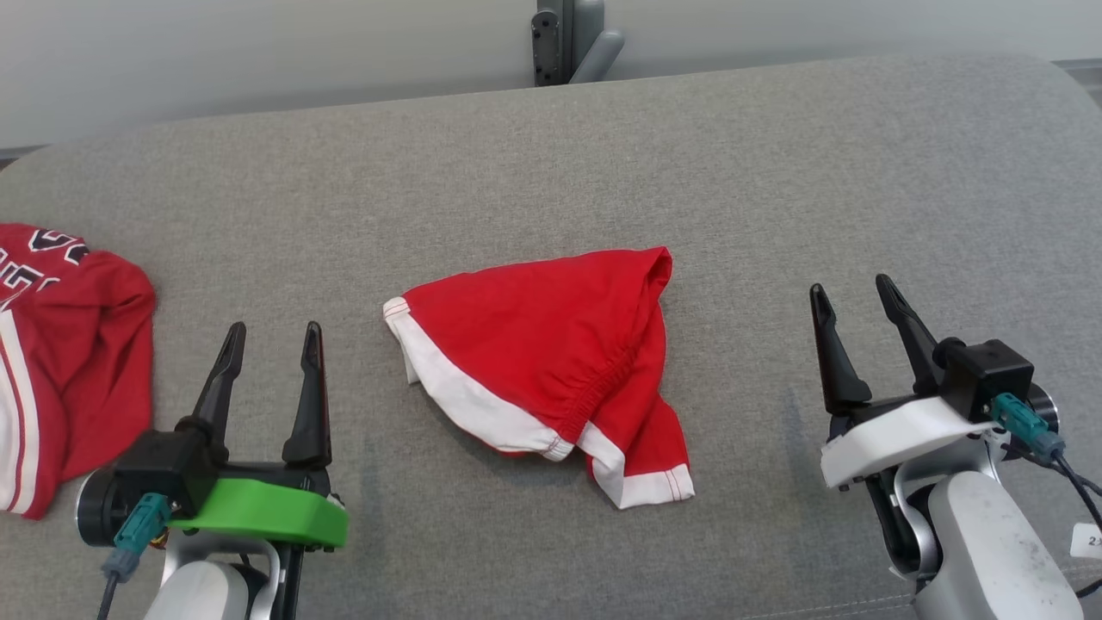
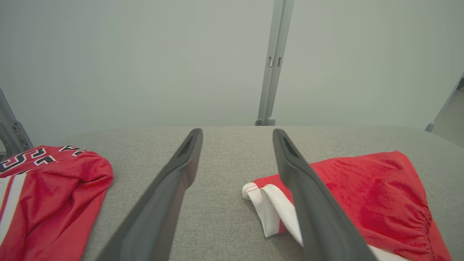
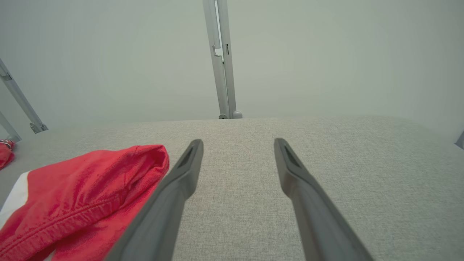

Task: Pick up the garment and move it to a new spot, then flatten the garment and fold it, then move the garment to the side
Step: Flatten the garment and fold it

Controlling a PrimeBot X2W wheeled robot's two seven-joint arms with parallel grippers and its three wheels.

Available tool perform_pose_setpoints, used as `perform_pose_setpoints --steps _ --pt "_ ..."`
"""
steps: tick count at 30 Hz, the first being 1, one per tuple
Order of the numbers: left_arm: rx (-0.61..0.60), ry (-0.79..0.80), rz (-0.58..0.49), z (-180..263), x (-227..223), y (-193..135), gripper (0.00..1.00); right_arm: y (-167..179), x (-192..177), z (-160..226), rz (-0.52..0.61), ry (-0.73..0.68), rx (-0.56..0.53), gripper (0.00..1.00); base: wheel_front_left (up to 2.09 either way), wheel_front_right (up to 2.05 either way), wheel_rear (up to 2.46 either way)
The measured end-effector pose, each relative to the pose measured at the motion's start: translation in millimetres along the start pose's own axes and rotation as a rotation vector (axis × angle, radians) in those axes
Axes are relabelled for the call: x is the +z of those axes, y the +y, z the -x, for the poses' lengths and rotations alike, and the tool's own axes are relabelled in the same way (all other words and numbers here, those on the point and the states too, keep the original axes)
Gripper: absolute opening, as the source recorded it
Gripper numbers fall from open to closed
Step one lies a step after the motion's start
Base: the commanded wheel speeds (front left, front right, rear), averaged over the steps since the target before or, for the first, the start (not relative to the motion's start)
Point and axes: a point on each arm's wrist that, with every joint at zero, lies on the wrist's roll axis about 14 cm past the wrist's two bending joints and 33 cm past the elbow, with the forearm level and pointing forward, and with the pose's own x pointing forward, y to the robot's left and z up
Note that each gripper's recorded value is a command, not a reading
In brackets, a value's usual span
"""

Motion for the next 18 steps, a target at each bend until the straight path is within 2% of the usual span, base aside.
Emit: perform_pose_setpoints --steps 10,18 --pt "-0.012 0.029 0.0 19 -2 -8 1.0 4 23 36 0.016 -0.032 -0.027 1.0 0.0 0.0 0.0" --pt "0.003 0.032 -0.005 27 1 -5 1.0 10 28 43 0.015 -0.033 -0.022 1.0 0.0 0.0 0.0"
